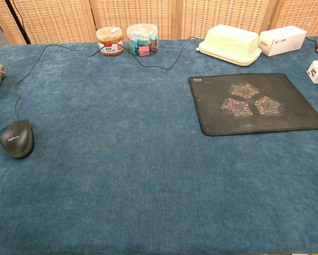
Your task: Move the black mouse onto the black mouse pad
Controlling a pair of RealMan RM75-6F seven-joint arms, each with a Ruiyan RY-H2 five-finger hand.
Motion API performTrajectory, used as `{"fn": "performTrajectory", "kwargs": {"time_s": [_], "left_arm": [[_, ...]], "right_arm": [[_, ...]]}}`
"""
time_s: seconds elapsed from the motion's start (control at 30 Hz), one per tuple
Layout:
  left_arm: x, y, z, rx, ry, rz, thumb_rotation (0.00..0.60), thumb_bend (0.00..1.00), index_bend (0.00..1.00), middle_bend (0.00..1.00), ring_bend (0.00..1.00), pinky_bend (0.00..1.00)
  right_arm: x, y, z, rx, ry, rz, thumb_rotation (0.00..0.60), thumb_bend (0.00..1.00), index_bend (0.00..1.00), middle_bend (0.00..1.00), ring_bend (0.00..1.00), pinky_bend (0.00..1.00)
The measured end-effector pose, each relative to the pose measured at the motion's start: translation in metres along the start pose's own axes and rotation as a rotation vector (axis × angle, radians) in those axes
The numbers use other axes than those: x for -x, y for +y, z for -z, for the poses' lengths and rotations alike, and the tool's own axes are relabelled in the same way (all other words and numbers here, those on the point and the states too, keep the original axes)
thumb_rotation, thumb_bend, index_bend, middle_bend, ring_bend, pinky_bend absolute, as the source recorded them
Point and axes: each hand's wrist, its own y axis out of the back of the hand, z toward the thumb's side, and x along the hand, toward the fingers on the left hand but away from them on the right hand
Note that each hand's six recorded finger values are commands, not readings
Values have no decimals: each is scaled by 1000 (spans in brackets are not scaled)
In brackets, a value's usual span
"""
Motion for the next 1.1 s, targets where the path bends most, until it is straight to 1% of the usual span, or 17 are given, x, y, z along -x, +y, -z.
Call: {"fn": "performTrajectory", "kwargs": {"time_s": [0.1,0.3,0.43,0.53,0.63,0.73,0.83,0.9,0.93,1.1], "left_arm": [[0,0,1,5,1,0,600,5,0,0,0,0],[0,-2,1,11,2,11,600,5,0,0,0,0],[0,-3,0,6,-5,15,600,5,0,0,0,0],[-1,-6,-1,1,-13,32,600,5,0,0,0,0],[-3,-11,-4,-13,-38,52,600,5,0,0,0,0],[-7,-22,-10,-31,-80,89,600,6,0,0,0,0],[-14,-36,-21,-45,-136,141,600,6,0,0,0,0],[-22,-49,-31,-53,-185,185,600,7,0,0,0,0],[-24,-52,-34,-56,-198,196,600,6,0,0,0,0],[-52,-81,-61,-88,-321,265,600,6,0,0,0,0]], "right_arm": [[-1,0,-1,7,-36,-12,600,0,0,0,0,0],[-2,0,-2,29,-38,-36,600,0,0,0,0,0],[-2,1,-2,64,-38,-45,600,0,0,0,0,0],[-2,0,-1,84,-42,-62,600,0,0,0,0,0],[-2,-1,0,95,-46,-81,600,0,0,0,0,0],[-2,0,1,110,-47,-89,600,0,0,0,0,0],[-2,2,4,124,-56,-90,600,0,0,0,0,0],[-2,3,6,131,-63,-92,600,0,0,0,0,0],[-3,3,7,136,-67,-93,600,0,0,0,0,0],[-3,8,11,152,-79,-86,600,0,0,0,0,0]]}}
